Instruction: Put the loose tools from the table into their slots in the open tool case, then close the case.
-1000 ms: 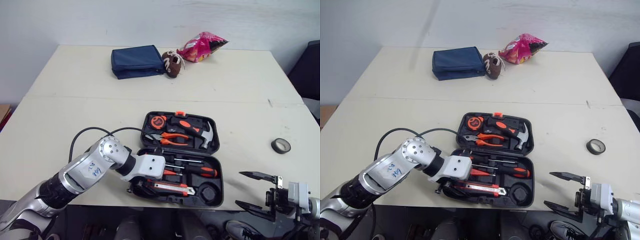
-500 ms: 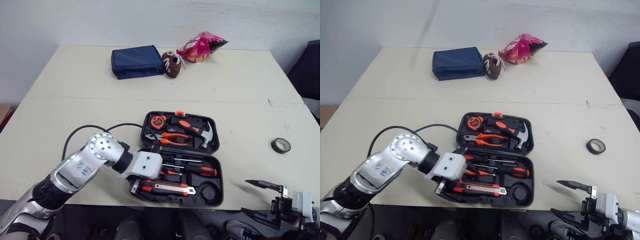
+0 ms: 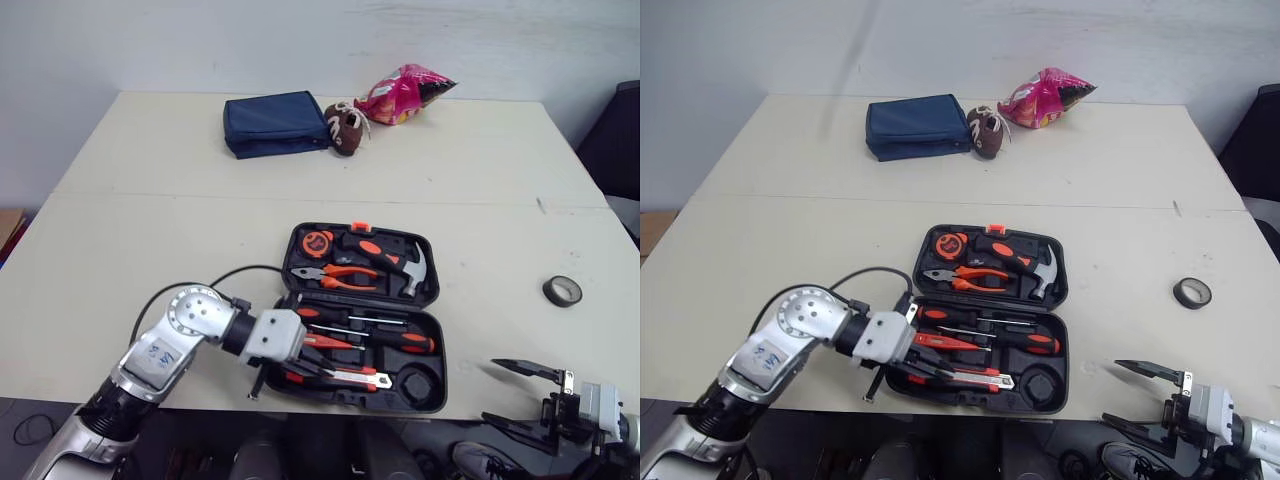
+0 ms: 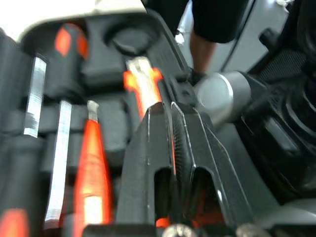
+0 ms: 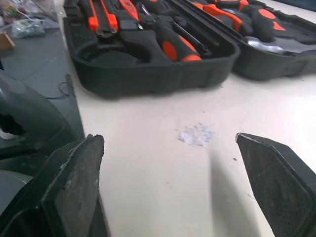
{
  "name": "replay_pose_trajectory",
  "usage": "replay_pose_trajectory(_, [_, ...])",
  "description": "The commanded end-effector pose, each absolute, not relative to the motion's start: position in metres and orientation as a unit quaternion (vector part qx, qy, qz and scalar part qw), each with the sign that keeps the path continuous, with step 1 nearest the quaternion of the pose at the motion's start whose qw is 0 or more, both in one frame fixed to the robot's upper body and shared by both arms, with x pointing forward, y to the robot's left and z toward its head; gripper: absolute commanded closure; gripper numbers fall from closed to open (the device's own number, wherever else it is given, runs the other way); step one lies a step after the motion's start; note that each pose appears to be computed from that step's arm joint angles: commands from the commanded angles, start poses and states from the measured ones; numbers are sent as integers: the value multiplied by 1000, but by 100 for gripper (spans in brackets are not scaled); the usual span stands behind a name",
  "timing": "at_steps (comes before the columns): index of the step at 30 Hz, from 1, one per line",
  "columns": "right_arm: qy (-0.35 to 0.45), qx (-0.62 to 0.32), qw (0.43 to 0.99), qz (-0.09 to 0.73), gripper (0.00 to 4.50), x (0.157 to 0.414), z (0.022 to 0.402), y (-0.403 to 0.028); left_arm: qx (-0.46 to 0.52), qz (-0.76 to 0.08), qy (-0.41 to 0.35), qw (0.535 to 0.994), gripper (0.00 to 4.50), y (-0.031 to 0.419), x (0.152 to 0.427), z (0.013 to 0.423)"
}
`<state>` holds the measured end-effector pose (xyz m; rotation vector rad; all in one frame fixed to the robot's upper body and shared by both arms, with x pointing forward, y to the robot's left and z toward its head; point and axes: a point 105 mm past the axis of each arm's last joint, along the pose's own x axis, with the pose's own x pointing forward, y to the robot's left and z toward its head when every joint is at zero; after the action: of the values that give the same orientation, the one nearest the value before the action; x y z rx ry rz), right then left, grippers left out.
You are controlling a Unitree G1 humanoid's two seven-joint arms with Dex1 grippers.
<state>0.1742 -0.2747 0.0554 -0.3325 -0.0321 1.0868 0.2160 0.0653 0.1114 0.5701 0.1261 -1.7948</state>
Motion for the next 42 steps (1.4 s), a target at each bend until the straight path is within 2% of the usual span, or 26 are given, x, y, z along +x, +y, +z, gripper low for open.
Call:
replay_pose_trajectory(1, [-5, -167, 831, 530, 0, 166, 53, -277, 258, -764, 59, 588, 447, 63, 217, 105])
replay_pose_trajectory(5, [-3, -166, 833, 528, 0, 168, 53, -278, 269, -748, 71, 603, 447, 59, 224, 93])
replay_pose_trajectory(7, [-16, -170, 831, 530, 0, 170, 57, -275, 247, -724, 91, 638, 447, 55, 232, 86])
replay_pose_trajectory(11, [-27, -167, 828, 535, 0, 172, 65, -268, 238, -729, 157, 622, 447, 58, 223, 65])
replay_pose_trajectory(14, [-30, -166, 827, 536, 0, 173, 69, -263, 214, -693, 187, 663, 447, 58, 235, 57])
replay_pose_trajectory(16, [-31, -166, 827, 536, 0, 174, 72, -261, 217, -683, 202, 668, 447, 60, 238, 53])
replay_pose_trajectory(19, [-35, -167, 828, 534, 0, 176, 77, -260, 163, -663, 258, 684, 447, 61, 237, 46])
replay_pose_trajectory(23, [-39, -170, 829, 531, 0, 179, 84, -259, 214, -682, 251, 652, 447, 65, 227, 37])
replay_pose_trajectory(25, [-41, -171, 830, 529, 0, 179, 86, -259, 217, -660, 272, 666, 447, 70, 232, 34])
replay_pose_trajectory(27, [-48, -167, 842, 511, 0, 182, 93, -260, 228, -652, 233, 685, 447, 67, 243, 42])
replay_pose_trajectory(30, [-58, -162, 860, 480, 0, 188, 102, -264, 249, -659, 74, 706, 447, 50, 259, 81])
replay_pose_trajectory(32, [-60, -162, 883, 437, 0, 191, 111, -277, 163, -688, -39, 706, 447, 42, 252, 138])
replay_pose_trajectory(33, [-61, -163, 897, 406, 0, 192, 116, -288, 151, -689, -68, 706, 447, 48, 252, 156])
replay_pose_trajectory(37, [-66, -164, 937, 301, 0, 191, 130, -323, 164, -632, -63, 755, 447, 96, 267, 169])
replay_pose_trajectory(42, [-65, -172, 964, 191, 0, 181, 134, -355, 168, -515, -31, 840, 227, 173, 295, 173])
